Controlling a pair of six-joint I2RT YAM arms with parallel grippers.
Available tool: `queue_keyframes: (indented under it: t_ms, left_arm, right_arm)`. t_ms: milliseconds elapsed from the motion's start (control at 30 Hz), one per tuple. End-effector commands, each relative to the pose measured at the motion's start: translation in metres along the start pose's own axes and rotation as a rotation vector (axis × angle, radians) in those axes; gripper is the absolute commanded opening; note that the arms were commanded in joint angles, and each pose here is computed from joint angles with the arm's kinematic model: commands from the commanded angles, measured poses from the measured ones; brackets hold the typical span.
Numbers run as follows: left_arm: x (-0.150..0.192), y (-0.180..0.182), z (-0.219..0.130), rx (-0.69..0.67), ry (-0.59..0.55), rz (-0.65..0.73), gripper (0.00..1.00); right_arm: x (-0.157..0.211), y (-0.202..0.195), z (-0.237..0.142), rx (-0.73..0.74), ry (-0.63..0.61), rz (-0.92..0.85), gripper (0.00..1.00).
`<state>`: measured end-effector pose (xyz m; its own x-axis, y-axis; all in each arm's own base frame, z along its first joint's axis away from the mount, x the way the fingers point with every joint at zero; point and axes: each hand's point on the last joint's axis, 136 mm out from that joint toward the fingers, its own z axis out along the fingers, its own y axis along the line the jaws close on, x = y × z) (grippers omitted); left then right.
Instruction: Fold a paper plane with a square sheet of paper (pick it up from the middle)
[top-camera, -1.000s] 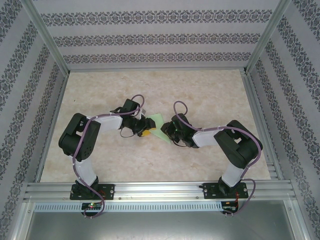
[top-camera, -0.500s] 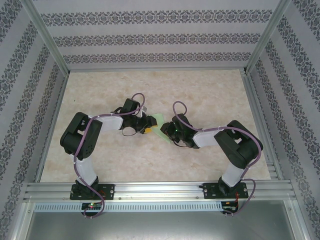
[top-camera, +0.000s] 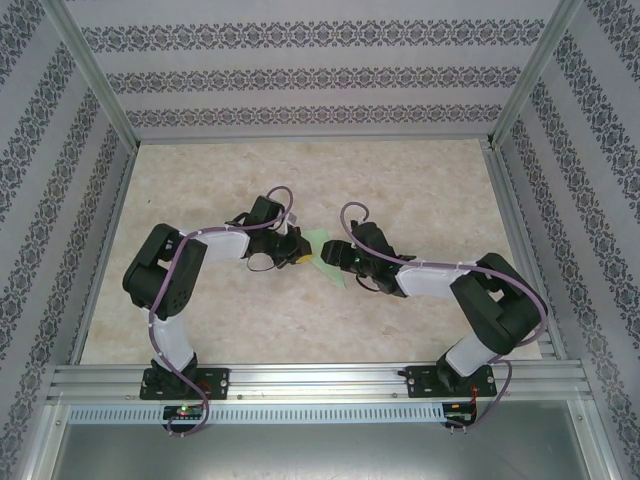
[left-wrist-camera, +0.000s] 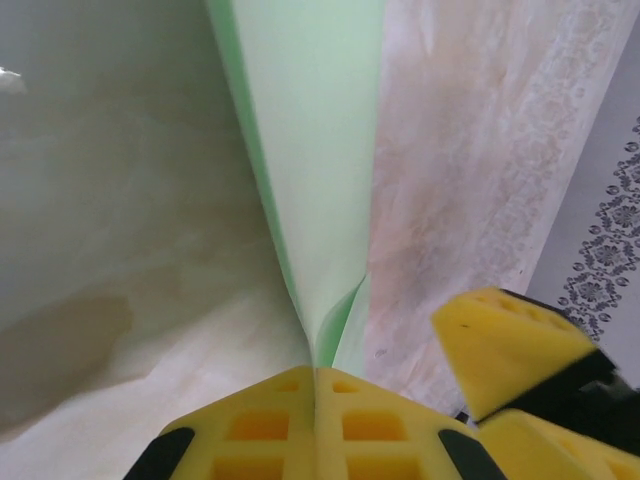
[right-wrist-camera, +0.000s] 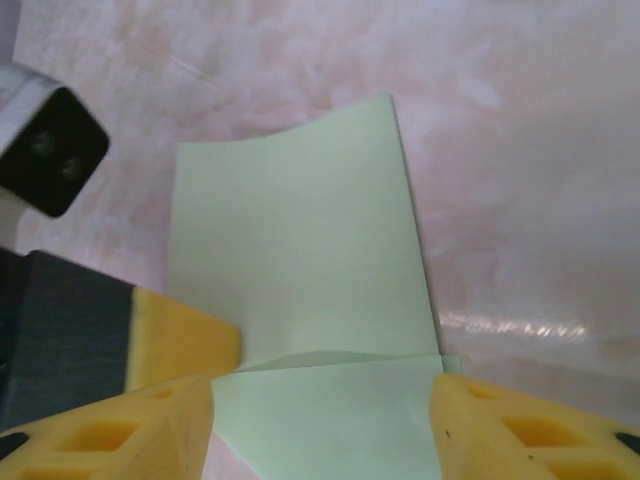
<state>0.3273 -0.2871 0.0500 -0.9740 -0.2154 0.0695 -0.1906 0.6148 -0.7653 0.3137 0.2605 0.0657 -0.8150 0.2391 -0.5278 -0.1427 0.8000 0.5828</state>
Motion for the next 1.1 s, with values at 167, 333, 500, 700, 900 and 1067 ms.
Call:
queue_keyframes:
  t_ms: [167,333,500,700,900,1067]
  left_arm:
    - [0.002,-0.007,-0.005,-0.076,-0.006,0.013,0.05]
    - [0.001,-0.006,-0.005,-0.096,-0.01,-0.008,0.04]
    - [0.002,-0.008,-0.005,-0.094,-0.008,-0.026,0.04]
    - [0.002,-0.013,-0.007,-0.086,-0.006,-0.033,0.04]
    - [0.004,-0.017,-0.009,-0.08,0.0,-0.036,0.04]
    - [0.004,-0.018,-0.009,-0.079,0.003,-0.044,0.05]
  right_arm:
    - [-0.006,0.011,-0.022,0.066,-0.096,-0.488,0.53]
    - [0.018,0.02,-0.012,0.059,-0.056,-0.682,0.55]
    - [0.029,0.021,-0.002,0.094,-0.111,-0.835,0.56]
    - [0.037,0.019,0.011,0.149,-0.134,-0.937,0.54]
    - [0.037,0.009,0.021,0.211,-0.165,-0.999,0.51]
    - [0.037,0.004,0.027,0.234,-0.184,-1.032,0.47]
